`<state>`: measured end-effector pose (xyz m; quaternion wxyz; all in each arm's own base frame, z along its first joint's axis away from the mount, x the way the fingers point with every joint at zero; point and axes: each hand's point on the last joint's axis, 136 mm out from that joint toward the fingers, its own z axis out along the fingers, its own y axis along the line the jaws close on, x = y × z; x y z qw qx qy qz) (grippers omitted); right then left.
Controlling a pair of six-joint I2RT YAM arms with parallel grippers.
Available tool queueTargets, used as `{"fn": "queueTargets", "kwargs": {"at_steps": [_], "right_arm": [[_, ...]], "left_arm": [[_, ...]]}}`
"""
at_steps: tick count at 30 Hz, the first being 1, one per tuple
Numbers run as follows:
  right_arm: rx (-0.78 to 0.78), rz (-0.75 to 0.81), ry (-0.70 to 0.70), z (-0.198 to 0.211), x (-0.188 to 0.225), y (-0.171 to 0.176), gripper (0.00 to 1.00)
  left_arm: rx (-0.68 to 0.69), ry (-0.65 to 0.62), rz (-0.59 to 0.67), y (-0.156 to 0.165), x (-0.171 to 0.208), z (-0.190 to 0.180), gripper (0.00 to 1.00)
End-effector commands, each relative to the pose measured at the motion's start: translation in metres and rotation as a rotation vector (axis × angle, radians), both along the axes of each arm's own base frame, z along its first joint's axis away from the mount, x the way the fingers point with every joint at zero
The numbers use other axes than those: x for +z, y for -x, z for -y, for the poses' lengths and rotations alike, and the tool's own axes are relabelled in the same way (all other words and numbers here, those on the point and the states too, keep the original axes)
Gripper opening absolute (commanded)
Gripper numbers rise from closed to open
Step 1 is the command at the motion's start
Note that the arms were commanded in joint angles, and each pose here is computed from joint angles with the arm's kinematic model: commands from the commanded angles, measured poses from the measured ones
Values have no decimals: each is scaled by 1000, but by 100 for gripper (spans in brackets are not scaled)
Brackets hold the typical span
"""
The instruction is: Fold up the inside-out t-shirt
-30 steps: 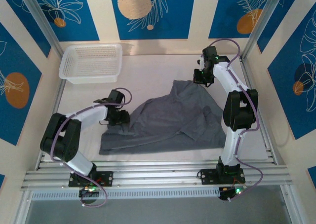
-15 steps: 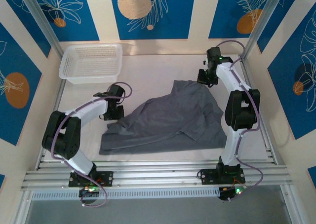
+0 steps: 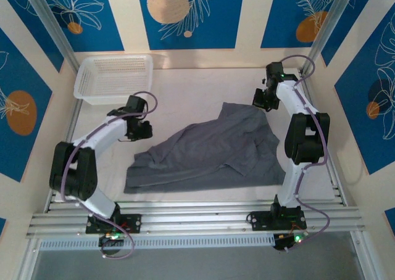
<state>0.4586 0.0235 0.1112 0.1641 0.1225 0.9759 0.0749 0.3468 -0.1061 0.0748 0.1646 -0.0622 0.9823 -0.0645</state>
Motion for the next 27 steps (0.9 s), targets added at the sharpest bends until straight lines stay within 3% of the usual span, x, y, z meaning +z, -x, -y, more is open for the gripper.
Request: {"fn": "queueTargets", "kwargs": {"at_steps": [1,5,8,12,16,22,25,27], "right_arm": [[6,33,-24,-6,15,0,0],[11,30,-15,-6,16,2,0],[10,27,-11,-5,16,3,0],[7,25,-4,-4,15,3,0],[-41,29,21,6,16,4,0],[-177,49,13,40,18,9,0],[-162,31,-31,37,12,10,0],[-148,20,-41,32,7,11,0]], "left_arm": [[-92,-58,-145,23,-26,10,29],[-107,-129,-225,32,-45,7,30],[-95,-168,-231,32,-47,0,20],[-60,-204,-172,24,-33,-8,1],[-12,-205,-91,11,-11,-14,0],[93,44,42,-14,27,-14,0],[98,168,61,-28,33,-7,0],[90,180,41,-36,26,-4,0]]}}
